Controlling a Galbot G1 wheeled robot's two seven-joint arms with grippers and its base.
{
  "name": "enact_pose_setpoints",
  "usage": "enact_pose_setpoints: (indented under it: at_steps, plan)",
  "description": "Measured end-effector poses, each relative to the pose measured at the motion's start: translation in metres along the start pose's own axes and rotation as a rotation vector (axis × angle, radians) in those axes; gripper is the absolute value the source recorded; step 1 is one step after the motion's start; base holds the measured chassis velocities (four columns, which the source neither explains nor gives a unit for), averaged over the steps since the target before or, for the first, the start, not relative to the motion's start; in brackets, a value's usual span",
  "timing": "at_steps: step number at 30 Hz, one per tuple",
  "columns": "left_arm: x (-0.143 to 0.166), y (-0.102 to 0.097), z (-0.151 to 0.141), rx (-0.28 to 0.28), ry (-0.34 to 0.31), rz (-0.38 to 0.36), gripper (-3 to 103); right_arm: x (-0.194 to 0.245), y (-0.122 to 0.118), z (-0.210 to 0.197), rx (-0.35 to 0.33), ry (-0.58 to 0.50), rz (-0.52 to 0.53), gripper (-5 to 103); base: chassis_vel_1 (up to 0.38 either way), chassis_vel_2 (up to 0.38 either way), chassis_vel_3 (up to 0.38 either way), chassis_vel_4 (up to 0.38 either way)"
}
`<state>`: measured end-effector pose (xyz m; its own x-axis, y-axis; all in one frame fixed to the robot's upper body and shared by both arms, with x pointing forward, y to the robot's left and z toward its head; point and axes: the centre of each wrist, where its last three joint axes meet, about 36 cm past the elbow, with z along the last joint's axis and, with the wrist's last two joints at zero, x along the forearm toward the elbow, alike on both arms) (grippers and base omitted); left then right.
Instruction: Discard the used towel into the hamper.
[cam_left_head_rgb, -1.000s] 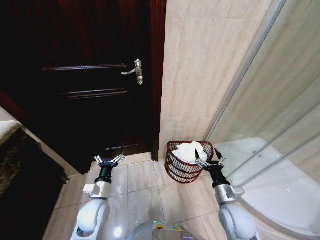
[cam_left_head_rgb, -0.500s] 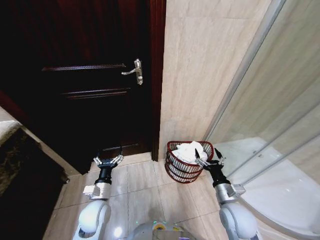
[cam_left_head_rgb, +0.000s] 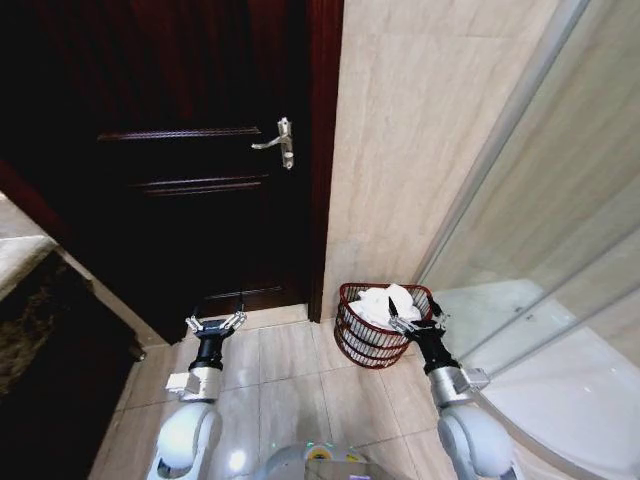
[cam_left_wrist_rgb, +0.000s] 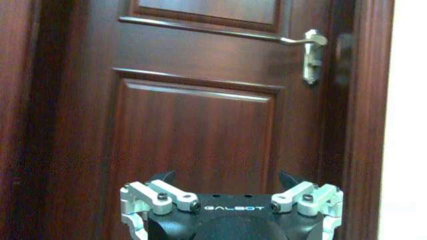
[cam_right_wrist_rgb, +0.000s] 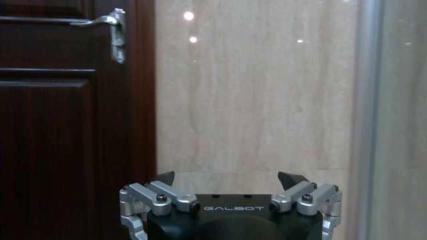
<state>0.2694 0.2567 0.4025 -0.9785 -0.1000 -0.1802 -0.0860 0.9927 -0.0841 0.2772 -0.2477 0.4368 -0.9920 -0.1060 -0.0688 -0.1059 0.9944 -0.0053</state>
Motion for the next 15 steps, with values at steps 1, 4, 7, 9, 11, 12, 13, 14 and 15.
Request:
enact_pose_setpoints:
  at_steps: [1, 4, 7, 9, 11, 12, 13, 14, 15]
  plan:
    - [0.0000, 0.0000, 0.0000, 0.000, 0.000, 0.000, 100, 0.0000, 0.0000, 0.0000, 0.000, 0.000, 0.000, 100, 0.066, 0.067, 0.081, 0.075]
    - [0.0007, -0.0001, 0.0003, -0.001, -0.001, 0.001, 100, 0.0007, -0.0001, -0.0003, -0.001, 0.000, -0.001, 100, 0.071, 0.087, 0.081, 0.079]
    - [0.0010, 0.0000, 0.0006, -0.003, -0.002, 0.001, 100, 0.0014, -0.0002, -0.0004, -0.002, 0.001, -0.002, 100, 0.084, 0.090, 0.096, 0.091]
    - [0.0009, 0.0005, 0.0009, -0.004, -0.003, 0.002, 100, 0.0013, 0.0000, -0.0005, -0.002, -0.001, -0.002, 100, 0.088, 0.089, 0.110, 0.107]
    - [0.0007, 0.0006, 0.0016, -0.005, -0.006, 0.002, 100, 0.0007, 0.0006, -0.0007, -0.005, -0.003, -0.003, 100, 0.102, 0.119, 0.124, 0.106]
    - [0.0007, 0.0006, 0.0016, -0.005, -0.006, 0.002, 100, 0.0007, 0.0006, -0.0007, -0.005, -0.003, -0.003, 100, 0.102, 0.113, 0.135, 0.106]
    - [0.0006, 0.0005, 0.0021, -0.006, -0.008, 0.001, 100, 0.0004, 0.0010, -0.0008, -0.006, -0.005, -0.003, 100, 0.103, 0.113, 0.135, 0.119]
    - [0.0001, -0.0001, 0.0041, -0.009, -0.016, -0.010, 100, -0.0002, 0.0015, -0.0013, -0.007, -0.008, -0.003, 100, 0.103, 0.100, 0.117, 0.119]
    - [-0.0009, -0.0004, 0.0064, -0.018, -0.020, -0.020, 100, -0.0008, 0.0019, -0.0018, -0.008, -0.011, -0.002, 100, 0.105, 0.100, 0.099, 0.111]
